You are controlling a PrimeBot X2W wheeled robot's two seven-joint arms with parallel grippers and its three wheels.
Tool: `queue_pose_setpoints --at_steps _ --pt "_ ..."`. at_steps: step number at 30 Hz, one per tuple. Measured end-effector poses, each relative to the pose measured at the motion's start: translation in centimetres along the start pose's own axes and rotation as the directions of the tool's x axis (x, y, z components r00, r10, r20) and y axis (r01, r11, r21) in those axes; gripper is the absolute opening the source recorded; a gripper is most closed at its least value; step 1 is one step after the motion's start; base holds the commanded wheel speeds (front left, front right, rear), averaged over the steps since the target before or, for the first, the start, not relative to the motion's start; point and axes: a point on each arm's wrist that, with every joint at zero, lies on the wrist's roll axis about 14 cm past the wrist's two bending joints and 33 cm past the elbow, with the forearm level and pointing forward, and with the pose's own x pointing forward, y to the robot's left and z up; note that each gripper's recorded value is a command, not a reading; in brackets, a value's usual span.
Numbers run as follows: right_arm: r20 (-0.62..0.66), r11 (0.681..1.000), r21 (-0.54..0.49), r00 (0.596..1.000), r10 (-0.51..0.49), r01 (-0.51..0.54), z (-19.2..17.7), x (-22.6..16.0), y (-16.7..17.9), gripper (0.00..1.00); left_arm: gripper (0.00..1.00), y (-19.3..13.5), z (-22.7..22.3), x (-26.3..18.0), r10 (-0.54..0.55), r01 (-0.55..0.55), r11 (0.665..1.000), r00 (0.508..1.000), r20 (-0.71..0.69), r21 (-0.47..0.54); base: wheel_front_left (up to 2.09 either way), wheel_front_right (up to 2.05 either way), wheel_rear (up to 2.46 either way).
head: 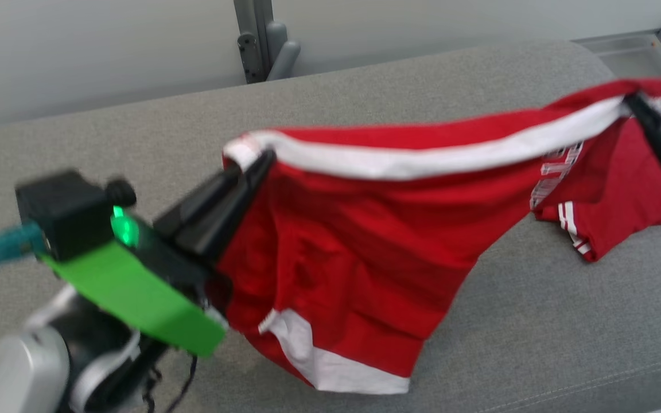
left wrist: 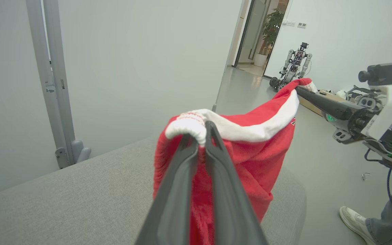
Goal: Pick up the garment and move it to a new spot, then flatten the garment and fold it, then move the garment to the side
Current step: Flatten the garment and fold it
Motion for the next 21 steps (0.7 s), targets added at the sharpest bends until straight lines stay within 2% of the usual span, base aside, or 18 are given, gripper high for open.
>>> queue_pose_setpoints --at_steps 4,9,13,17,19,21 --pt "0.055 0.995 -0.099 0.998 0.013 -0.007 2.9 4.4 -1.6 0.0 0.0 3.3 4.1 5.2 -0.021 0.019 0.995 1.0 0.012 0.098 0.0 0.0 0.0" --pt "0.12 0.991 -0.131 0.993 0.015 0.001 4.2 12.5 -3.7 0.0 0.0 9.3 6.9 12.2 0.036 -0.035 0.981 0.999 0.003 0.193 0.0 0.0 0.0" --pt "0.18 0.988 -0.146 0.984 -0.02 0.047 3.7 20.0 -5.9 0.0 0.0 16.2 8.2 16.5 0.15 -0.156 0.947 0.988 0.044 0.279 0.0 0.0 0.0" --pt "0.3 0.98 -0.169 0.953 -0.046 0.1 3.2 25.7 -7.2 0.0 0.0 21.9 9.9 19.2 0.208 -0.279 0.899 0.95 0.233 0.338 0.0 0.0 0.0" --pt "0.33 0.981 -0.167 0.943 -0.042 0.102 1.8 27.7 -7.4 0.0 0.0 23.7 8.5 20.2 0.199 -0.293 0.893 0.938 0.284 0.341 0.0 0.0 0.0" --pt "0.305 0.987 -0.137 0.951 -0.04 0.086 -1.5 29.0 -7.3 0.0 0.0 25.8 5.7 20.8 0.209 -0.3 0.903 0.932 0.296 0.307 0.0 0.0 0.0"
